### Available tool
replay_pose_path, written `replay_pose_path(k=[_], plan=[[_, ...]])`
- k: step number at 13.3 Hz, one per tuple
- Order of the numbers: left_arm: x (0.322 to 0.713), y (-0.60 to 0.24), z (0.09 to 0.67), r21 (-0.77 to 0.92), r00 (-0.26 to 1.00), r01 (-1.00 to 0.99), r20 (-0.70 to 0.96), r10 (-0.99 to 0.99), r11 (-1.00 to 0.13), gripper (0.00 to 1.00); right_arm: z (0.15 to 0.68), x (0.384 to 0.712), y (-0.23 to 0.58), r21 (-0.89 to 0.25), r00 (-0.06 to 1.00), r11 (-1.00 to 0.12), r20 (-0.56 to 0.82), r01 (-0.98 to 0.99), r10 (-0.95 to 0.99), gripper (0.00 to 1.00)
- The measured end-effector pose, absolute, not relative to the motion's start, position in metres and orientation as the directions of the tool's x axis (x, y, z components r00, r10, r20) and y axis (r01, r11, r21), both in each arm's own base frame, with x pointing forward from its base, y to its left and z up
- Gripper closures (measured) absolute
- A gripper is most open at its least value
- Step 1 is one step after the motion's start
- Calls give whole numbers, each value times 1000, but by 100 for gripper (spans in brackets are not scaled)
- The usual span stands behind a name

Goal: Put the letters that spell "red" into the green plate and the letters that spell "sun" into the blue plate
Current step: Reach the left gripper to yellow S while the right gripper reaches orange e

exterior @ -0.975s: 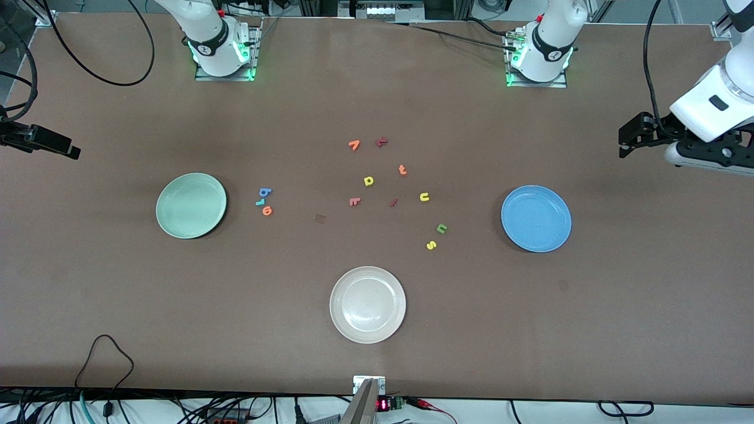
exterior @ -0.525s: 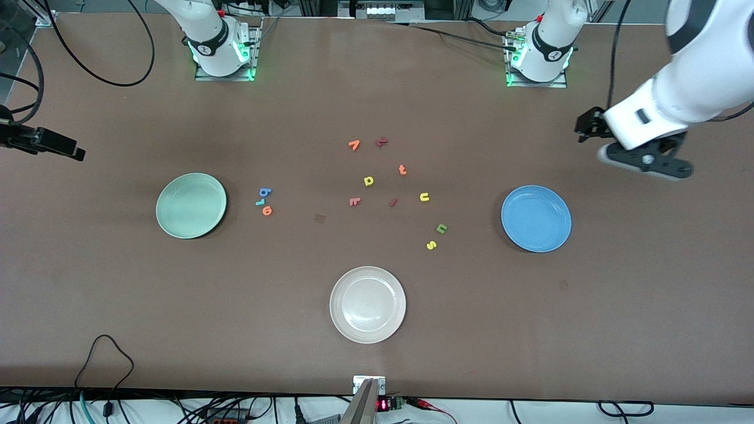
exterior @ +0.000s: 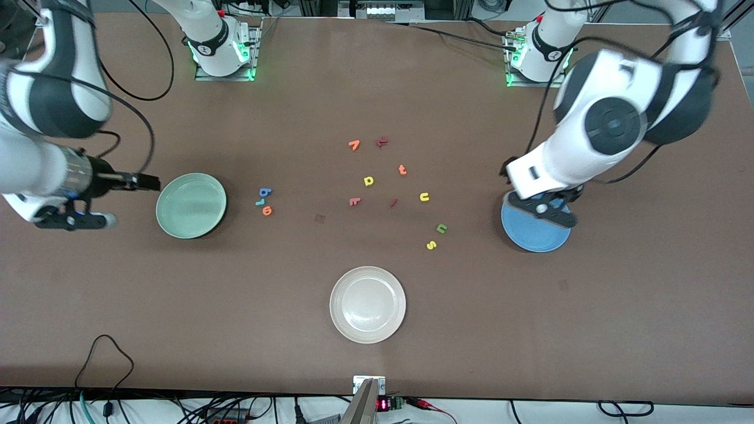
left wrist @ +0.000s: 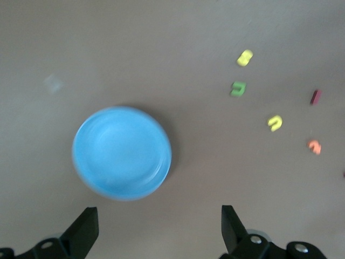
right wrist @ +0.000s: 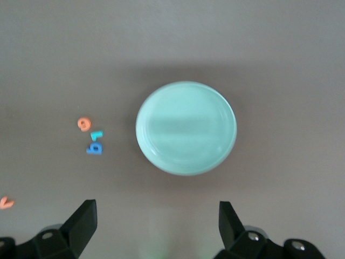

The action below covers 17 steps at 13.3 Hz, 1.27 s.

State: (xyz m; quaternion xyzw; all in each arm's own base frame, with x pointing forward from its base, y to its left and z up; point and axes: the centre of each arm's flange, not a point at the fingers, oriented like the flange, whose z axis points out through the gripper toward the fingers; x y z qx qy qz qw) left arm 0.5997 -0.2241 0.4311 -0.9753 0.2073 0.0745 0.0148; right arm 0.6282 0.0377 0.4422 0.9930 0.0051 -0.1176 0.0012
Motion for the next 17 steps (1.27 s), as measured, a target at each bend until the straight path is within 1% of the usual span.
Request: replay_pose_path(k=[2,5,8,11,14,17], plan=[[609,-251,388,10,893,-436,-122,-434,-900,0,418,639,69,8,978,-998,-201,56,54,0],[618,-291,323,37,874,-478,-73,-480,-877,0,385,646,119,13,985,-992,-126,124,121,0],[614,-334,279,55,850,-525,-6,-526,-849,0,332,633,148,2,986,-988,-66,154,153,0],[606,-360,235,65,833,-553,31,-552,-831,0,281,613,172,0,982,-986,-84,167,167,0],[604,-365,199,55,822,-570,48,-568,-820,2,244,604,203,7,980,-984,-89,179,178,0],[606,-363,180,-10,782,-620,62,-620,-784,4,220,600,213,9,978,-982,-87,191,190,0]])
